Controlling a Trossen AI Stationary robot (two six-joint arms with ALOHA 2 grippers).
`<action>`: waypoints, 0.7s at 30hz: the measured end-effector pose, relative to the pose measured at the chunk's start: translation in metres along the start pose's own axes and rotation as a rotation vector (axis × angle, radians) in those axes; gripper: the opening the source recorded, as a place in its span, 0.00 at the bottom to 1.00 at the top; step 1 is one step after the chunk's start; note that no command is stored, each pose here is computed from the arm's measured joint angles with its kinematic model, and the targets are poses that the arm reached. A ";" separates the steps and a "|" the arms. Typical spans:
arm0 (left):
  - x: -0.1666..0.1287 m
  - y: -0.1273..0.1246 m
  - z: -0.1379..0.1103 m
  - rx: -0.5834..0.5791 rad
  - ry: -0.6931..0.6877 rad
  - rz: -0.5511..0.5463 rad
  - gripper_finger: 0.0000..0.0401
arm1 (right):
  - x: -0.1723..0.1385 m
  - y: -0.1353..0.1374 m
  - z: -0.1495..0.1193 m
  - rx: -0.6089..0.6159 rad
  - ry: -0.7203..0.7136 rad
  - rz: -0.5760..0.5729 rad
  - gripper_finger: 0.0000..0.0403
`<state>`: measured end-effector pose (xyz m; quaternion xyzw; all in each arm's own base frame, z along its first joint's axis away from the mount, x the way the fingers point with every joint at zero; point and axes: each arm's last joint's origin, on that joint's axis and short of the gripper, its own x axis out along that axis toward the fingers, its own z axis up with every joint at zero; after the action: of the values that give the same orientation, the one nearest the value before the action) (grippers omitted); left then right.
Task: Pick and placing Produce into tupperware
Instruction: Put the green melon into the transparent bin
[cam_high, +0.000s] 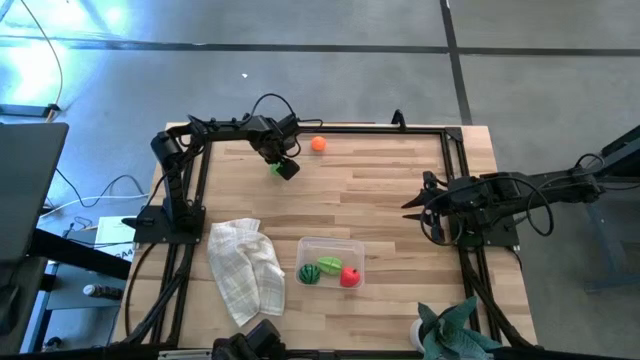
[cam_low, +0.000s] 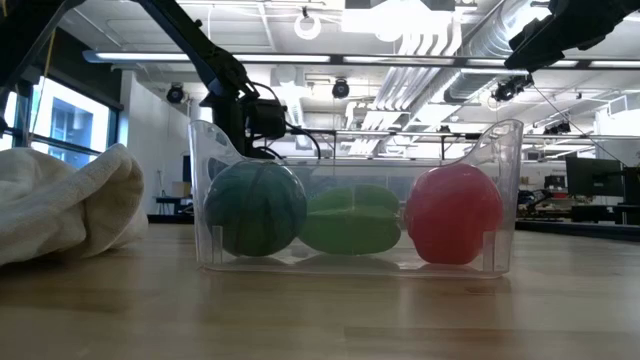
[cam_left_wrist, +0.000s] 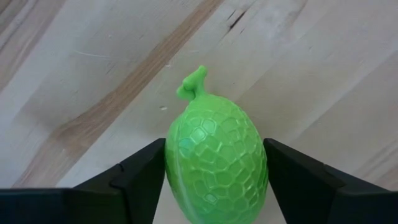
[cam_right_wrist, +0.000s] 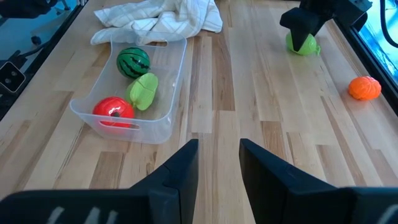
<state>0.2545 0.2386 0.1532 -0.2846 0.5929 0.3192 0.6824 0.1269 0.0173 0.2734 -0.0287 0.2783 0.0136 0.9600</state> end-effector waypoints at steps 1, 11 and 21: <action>0.000 0.000 0.000 0.000 0.000 0.000 0.62 | 0.000 0.000 0.000 0.000 0.000 0.000 0.26; 0.000 0.000 0.000 0.000 -0.002 -0.015 0.59 | 0.000 0.000 0.000 0.000 0.000 0.000 0.26; -0.001 -0.002 0.000 0.031 0.002 -0.052 0.60 | 0.000 0.000 0.000 0.000 0.000 0.000 0.26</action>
<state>0.2556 0.2375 0.1537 -0.2897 0.5909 0.2915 0.6942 0.1269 0.0173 0.2734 -0.0286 0.2783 0.0137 0.9600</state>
